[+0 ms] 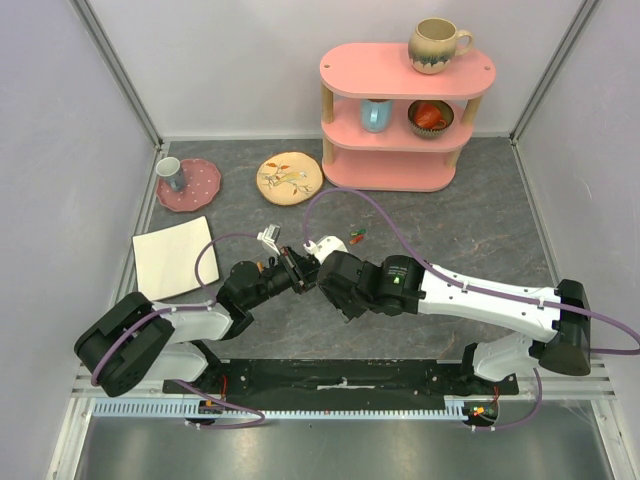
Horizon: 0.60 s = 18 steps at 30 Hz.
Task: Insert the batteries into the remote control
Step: Load the battery cover into the remote control.
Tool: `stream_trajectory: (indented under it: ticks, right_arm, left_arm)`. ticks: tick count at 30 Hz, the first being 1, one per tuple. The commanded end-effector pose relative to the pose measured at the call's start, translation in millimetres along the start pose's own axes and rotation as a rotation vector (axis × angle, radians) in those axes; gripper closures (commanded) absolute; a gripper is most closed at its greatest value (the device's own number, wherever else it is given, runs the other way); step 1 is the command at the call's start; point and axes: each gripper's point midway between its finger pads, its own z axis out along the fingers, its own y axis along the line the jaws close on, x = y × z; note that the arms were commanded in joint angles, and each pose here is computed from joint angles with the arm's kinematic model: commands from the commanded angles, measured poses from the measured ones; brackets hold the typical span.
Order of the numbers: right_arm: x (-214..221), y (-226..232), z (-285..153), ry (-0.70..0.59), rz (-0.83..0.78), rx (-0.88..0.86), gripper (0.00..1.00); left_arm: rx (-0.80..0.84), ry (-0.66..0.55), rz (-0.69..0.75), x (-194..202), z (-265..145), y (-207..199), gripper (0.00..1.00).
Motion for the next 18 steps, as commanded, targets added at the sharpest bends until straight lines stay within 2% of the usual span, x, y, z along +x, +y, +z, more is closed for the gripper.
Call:
stream_trajectory:
  ticks: [1, 18]
  right_arm:
    - [-12, -7, 2, -0.023, -0.009, 0.029, 0.74]
    - [-23, -16, 7, -0.045, 0.015, 0.047, 0.74]
  left_arm:
    - [0.214, 0.069, 0.04, 11, -2, -64, 0.98]
    - [0.227, 0.071, 0.041, 16, -5, -69, 0.98]
